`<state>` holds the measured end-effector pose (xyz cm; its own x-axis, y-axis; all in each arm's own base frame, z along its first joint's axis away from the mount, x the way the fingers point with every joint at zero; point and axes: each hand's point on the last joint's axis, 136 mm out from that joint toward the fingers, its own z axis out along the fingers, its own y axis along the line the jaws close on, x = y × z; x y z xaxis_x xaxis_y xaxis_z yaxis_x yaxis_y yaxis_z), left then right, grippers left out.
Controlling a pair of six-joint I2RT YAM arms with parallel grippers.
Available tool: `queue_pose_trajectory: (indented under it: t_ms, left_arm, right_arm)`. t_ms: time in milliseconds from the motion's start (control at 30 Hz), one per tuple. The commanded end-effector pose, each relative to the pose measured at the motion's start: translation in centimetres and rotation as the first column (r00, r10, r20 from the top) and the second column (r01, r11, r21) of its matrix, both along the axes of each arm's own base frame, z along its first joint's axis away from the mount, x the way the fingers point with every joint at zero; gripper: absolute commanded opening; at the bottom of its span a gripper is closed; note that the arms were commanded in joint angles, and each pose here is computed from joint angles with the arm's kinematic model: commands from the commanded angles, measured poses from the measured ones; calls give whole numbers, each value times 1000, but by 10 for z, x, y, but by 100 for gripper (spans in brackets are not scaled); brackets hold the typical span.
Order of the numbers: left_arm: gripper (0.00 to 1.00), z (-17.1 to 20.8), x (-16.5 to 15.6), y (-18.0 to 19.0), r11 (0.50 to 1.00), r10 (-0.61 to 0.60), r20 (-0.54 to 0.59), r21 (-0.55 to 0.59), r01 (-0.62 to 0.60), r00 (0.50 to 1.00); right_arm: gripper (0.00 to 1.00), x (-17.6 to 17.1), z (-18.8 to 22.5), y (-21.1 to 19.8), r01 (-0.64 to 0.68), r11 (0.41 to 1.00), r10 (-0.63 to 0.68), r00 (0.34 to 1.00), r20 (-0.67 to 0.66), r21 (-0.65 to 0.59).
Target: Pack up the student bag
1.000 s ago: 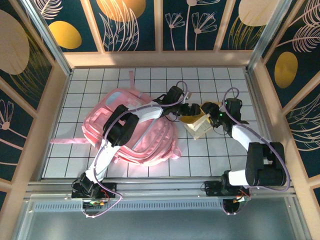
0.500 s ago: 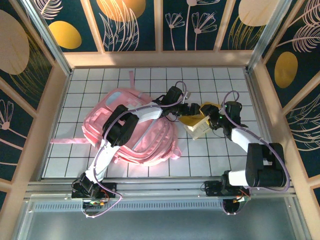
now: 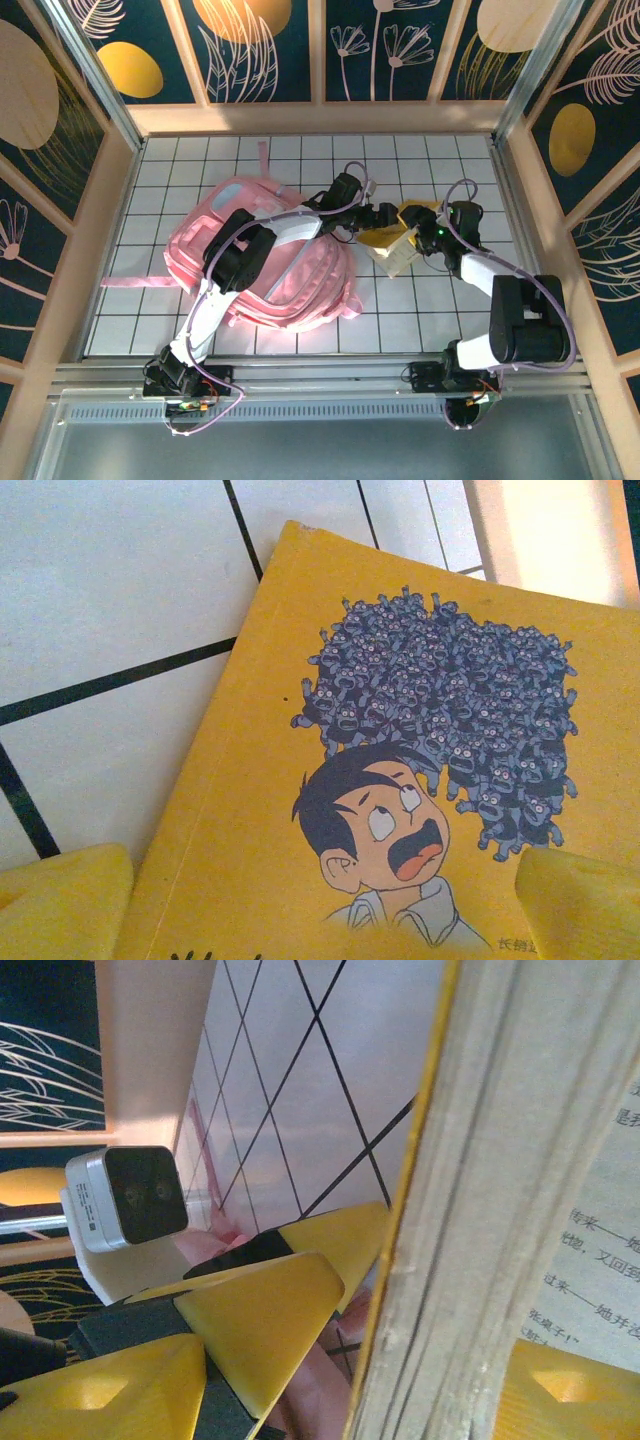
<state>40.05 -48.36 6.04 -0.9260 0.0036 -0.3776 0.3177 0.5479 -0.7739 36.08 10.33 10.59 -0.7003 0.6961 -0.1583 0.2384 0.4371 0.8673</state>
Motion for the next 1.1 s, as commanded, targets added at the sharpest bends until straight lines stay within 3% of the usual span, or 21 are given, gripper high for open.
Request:
queue_pose_trajectory:
  t_ms: [0,233,433,633,867,1067]
  left_arm:
    - [99,-48,-45,10,990,-66,-153,116,84,986]
    - [99,-37,-30,23,992,1,-126,125,15,992]
    - [99,-37,-22,39,993,60,-150,105,-45,987]
    - [99,-21,-10,52,988,98,-92,129,-86,991]
    - [99,78,25,79,976,163,131,125,-179,978]
    - [99,177,39,122,940,280,332,99,-328,901]
  right_arm:
    - [65,-20,-35,-8,28,996,-38,992,-118,-88]
    - [55,-27,-39,-12,45,993,-58,991,-123,-108]
    - [38,-27,-42,-14,58,992,-72,989,-128,-109]
    - [0,-23,-39,-16,55,991,-69,991,-111,-124]
    - [0,-5,11,-18,64,986,-58,997,43,-155]
    - [0,14,112,-7,100,936,1,958,287,-336]
